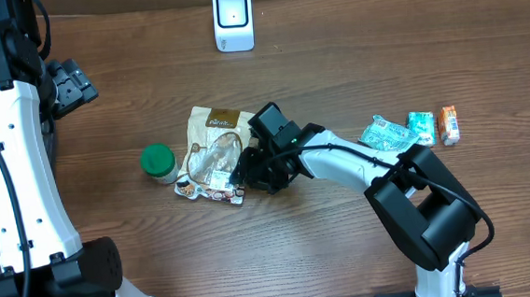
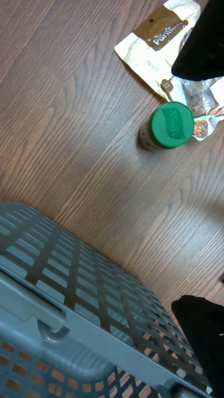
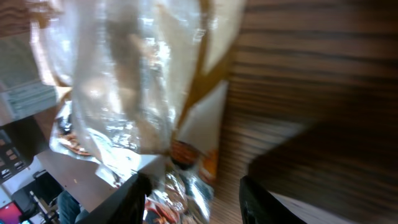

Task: Scan the item barcode
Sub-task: 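Move the right gripper to the PanTree bag and grasp it, then lift the PanTree bag and pull it toward the right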

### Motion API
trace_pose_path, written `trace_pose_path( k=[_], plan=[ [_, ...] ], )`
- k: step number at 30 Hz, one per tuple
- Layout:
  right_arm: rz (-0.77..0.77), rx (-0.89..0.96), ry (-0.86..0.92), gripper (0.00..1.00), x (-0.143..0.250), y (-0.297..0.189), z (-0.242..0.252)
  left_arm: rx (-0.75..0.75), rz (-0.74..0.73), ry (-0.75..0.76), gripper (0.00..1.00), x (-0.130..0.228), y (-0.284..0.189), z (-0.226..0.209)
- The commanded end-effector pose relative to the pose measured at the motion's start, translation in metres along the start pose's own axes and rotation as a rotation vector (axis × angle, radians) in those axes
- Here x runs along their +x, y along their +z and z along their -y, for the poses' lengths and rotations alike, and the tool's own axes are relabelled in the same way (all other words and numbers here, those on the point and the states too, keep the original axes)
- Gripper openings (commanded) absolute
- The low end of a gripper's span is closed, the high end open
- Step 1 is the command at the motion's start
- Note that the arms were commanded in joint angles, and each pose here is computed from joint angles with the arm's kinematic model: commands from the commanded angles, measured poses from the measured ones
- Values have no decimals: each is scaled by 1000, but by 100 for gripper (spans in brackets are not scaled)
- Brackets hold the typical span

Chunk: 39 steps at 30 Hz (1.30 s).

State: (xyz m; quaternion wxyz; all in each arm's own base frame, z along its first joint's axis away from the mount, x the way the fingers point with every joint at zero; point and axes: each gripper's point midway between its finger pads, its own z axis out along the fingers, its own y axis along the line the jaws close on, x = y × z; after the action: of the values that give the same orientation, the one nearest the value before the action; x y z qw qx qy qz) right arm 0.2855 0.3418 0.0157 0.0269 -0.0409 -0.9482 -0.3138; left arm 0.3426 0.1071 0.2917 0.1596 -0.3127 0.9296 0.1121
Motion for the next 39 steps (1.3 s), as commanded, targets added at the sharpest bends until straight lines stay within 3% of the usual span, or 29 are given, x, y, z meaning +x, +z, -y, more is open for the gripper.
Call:
trace_pose_path(
  k=[1,5,8,10,18,23,27,28,30,31,34,39],
  plan=[
    [25,-1,-32,45,0,7,-2,-8,10,20,100,0,-3,0],
    [55,10,-60,37,-1,12,-6,-7,10,20,100,0,-3,0],
    [70,26,-73,14,1,14,-6,-7,10,20,100,0,-3,0],
    [68,27,-76,4,1,14,-6,-7,10,20,100,0,-3,0],
    [-33,-59,-236,4,5,-9,-22,-7,10,20,100,0,-3,0],
    [-96,57,-468,4,-3,-47,1,-7,10,20,100,0,-3,0],
    [-52,304,-681,4,-40,-81,44,-7,10,20,100,0,-3,0],
    [-23,371,-685,20,-53,-89,55,-7,10,20,100,0,-3,0],
    [28,453,-659,76,-72,-103,69,-8,10,20,100,0,-3,0],
    [41,449,-640,79,-77,-108,70,-7,10,20,100,0,-3,0],
    [52,333,-532,75,-79,-119,49,-8,10,20,100,0,-3,0],
    [-43,-46,-579,43,-45,-112,-25,-8,10,20,100,0,-3,0]
  ],
)
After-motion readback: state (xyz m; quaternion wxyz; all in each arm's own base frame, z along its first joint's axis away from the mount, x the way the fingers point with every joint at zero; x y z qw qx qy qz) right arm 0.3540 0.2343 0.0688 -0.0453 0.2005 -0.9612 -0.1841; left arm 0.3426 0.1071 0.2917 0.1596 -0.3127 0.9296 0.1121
